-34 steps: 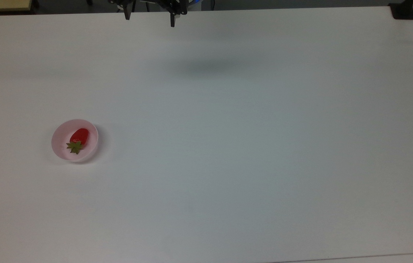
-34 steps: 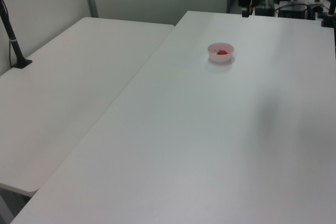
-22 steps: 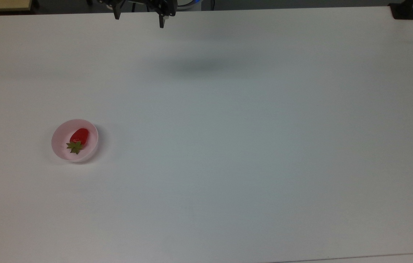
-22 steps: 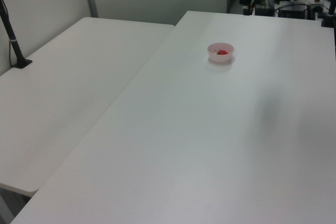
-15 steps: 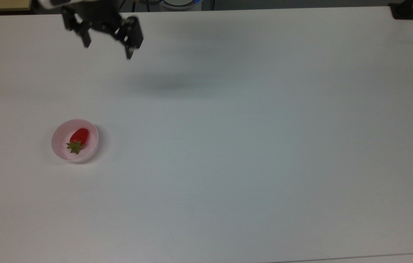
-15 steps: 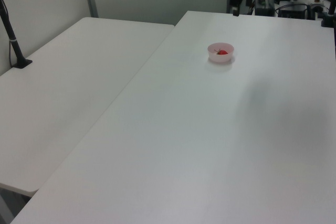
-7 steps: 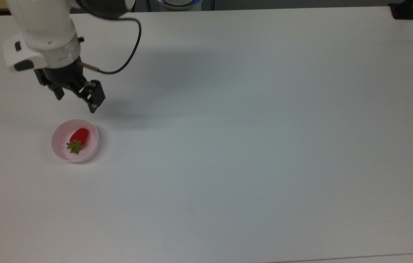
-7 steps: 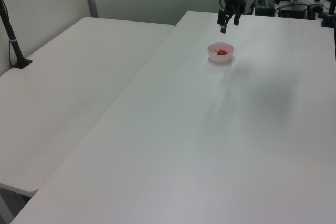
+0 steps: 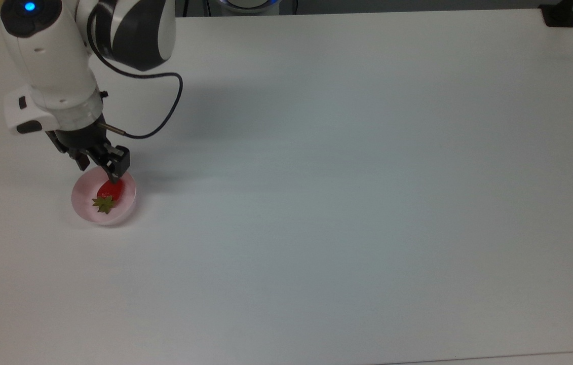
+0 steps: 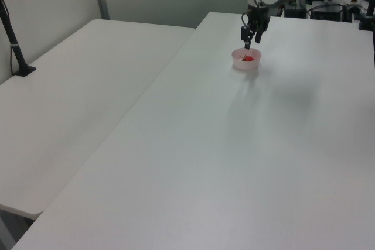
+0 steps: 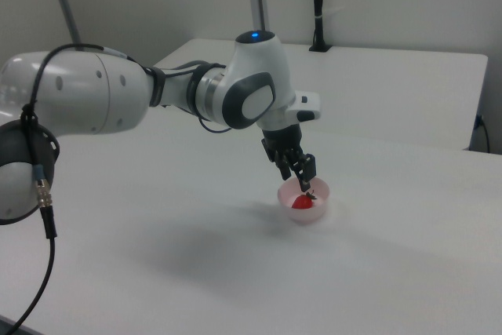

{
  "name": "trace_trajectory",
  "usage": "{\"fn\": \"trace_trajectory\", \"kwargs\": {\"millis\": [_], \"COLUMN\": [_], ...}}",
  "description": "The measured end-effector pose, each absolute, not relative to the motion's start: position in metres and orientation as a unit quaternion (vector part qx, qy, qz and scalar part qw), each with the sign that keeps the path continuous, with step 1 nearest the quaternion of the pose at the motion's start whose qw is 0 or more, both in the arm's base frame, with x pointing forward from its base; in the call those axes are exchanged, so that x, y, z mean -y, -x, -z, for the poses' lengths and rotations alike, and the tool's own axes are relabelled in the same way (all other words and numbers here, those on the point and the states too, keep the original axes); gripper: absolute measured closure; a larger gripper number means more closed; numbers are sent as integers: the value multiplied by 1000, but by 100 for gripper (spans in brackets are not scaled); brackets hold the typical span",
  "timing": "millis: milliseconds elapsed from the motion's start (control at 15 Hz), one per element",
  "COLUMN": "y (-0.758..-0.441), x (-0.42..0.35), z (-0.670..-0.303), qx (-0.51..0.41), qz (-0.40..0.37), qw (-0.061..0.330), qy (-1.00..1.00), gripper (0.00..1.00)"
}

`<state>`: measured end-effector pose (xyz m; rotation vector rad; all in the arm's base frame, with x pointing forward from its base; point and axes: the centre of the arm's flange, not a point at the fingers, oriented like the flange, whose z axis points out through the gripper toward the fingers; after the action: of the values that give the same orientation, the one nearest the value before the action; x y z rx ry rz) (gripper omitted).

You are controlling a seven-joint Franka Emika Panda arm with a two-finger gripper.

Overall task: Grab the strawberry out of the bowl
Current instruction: 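Close the gripper on the red strawberry inside the bowl, then lift the strawberry out of the bowl and move it beside the bowl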

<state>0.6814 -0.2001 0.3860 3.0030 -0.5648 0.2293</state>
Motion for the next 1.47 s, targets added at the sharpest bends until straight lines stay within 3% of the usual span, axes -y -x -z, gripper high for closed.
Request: {"fn": "trace_trajectory", "kwargs": {"millis": [800,933,1067,1467], "y": [-699,-699,-700,-704], "x": [198,199,199,202], "z": [-319,-319,-322,-360], "qx": [177,177,178,182], "qz": [-86,-88,-90,-111], "qw": [45,45,45,48], "qy": [-979,-979,-979,-976], "gripper": [36,38,55,55]}}
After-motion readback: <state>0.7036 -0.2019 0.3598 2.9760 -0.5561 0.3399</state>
